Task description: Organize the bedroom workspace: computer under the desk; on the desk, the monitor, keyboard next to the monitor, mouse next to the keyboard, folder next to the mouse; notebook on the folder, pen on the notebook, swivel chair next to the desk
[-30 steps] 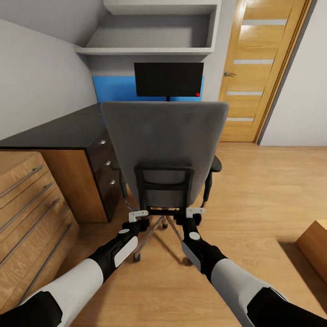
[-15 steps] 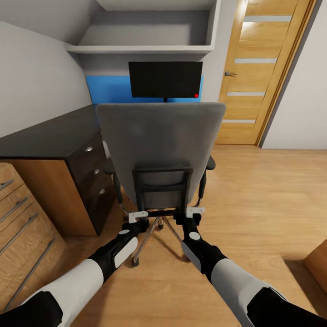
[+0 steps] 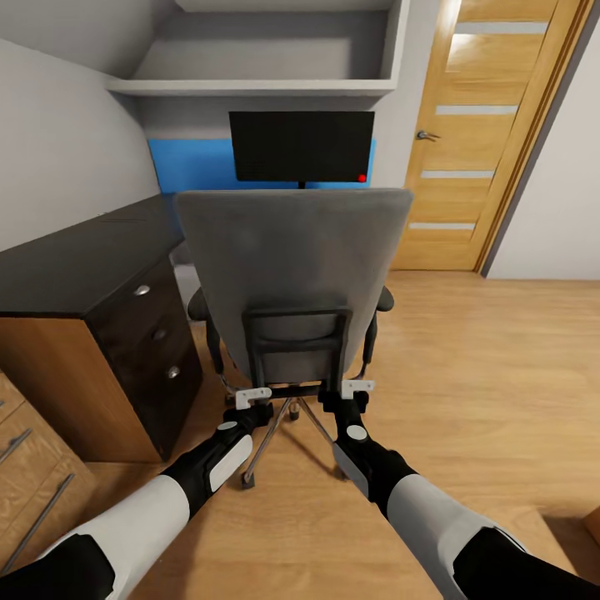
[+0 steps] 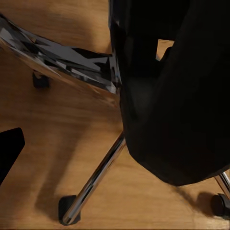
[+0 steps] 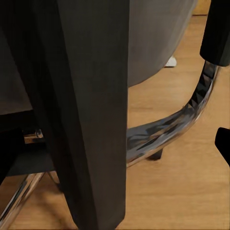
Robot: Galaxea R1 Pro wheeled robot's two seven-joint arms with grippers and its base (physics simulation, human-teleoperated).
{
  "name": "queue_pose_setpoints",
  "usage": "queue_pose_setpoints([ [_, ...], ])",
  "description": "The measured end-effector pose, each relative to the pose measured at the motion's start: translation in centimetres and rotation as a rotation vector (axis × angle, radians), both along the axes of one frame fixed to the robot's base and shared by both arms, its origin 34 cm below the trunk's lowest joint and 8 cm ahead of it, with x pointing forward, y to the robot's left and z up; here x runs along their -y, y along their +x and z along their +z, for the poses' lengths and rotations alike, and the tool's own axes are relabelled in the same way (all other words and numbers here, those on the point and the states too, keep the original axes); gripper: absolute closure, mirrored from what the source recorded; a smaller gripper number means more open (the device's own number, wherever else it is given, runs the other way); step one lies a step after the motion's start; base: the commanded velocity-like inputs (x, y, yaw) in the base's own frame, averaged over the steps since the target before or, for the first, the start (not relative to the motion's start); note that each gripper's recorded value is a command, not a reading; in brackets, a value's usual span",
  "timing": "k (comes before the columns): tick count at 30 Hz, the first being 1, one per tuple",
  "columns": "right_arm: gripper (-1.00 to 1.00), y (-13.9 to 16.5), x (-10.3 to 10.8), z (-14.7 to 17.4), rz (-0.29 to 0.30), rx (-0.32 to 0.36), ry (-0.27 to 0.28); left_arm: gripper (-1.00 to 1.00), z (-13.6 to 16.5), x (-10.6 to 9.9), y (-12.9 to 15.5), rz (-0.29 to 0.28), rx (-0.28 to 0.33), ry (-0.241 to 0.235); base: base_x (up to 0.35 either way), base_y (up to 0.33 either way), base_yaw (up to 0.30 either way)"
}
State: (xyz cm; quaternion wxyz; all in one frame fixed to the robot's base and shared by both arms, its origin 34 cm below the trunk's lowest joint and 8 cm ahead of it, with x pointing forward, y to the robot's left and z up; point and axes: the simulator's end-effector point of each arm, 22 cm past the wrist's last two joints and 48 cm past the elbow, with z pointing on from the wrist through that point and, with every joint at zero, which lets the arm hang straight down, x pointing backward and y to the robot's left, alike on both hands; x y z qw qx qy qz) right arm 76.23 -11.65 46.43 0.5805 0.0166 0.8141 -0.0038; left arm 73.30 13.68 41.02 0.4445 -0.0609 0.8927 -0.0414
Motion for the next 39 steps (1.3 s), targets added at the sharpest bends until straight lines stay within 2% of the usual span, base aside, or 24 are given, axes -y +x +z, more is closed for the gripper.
queue_pose_setpoints([
  [11, -1.00, 0.00, 0.03, 0.00, -0.001, 0.000, 0.000, -1.00, 0.00, 0.03, 0.00, -0.001, 0.000, 0.000, 0.328, 0.000, 0.006],
  [20, -1.00, -0.01, 0.04, -0.02, -0.002, -0.001, 0.000, -1.00, 0.03, 0.04, 0.02, -0.002, 0.001, 0.000, 0.328, 0.000, 0.126],
  [39, -1.00, 0.01, 0.01, 0.01, 0.001, 0.001, -0.002, -1.00, 0.04, 0.14, 0.00, -0.004, 0.002, 0.001, 0.328, -0.017, 0.005],
])
